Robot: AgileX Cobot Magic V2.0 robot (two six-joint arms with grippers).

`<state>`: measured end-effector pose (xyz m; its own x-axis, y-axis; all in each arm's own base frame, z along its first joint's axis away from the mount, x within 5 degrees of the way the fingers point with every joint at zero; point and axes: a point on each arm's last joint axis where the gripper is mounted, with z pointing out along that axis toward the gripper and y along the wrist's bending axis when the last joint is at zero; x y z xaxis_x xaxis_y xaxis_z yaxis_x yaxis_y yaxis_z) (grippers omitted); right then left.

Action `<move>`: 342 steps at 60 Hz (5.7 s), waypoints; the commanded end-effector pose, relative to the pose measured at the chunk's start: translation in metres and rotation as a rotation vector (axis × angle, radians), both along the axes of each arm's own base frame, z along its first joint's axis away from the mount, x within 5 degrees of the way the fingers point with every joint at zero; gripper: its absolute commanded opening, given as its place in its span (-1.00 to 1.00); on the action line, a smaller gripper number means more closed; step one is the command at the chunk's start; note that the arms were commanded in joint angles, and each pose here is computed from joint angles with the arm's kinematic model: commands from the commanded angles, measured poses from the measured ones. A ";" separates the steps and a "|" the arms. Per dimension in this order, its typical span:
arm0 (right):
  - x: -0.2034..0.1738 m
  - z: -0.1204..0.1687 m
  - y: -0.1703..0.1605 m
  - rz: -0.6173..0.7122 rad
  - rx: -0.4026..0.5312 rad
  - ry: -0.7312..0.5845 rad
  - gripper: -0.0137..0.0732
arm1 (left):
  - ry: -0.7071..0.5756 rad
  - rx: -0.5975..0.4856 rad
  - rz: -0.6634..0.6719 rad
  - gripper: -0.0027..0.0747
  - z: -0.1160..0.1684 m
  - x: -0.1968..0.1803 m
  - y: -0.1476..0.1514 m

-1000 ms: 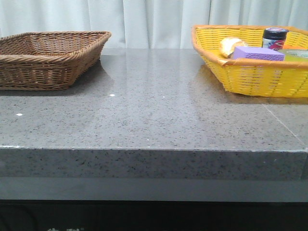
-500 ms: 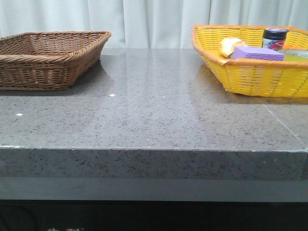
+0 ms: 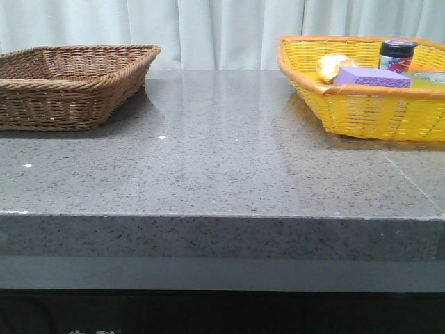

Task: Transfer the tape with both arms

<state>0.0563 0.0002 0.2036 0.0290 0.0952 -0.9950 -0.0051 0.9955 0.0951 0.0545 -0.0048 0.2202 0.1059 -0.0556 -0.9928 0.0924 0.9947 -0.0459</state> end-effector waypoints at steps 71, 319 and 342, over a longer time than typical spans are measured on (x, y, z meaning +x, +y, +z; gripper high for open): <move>0.060 0.138 0.002 0.023 -0.021 0.504 -0.84 | 0.463 0.005 -0.072 -0.98 0.153 0.076 -0.013; 0.282 0.243 -0.006 0.302 -0.239 0.883 -0.26 | 0.507 0.234 -0.651 0.34 0.144 0.051 -0.089; 0.261 0.256 0.099 0.634 -0.279 0.776 -0.26 | 0.507 0.234 -0.651 0.34 0.144 0.051 -0.089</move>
<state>0.3376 0.0731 0.4360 -0.6783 -0.3548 -0.6435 -0.4945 0.8681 0.0426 0.1047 -0.0917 0.3494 -0.3933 0.3258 -0.8598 0.6675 0.7442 -0.0233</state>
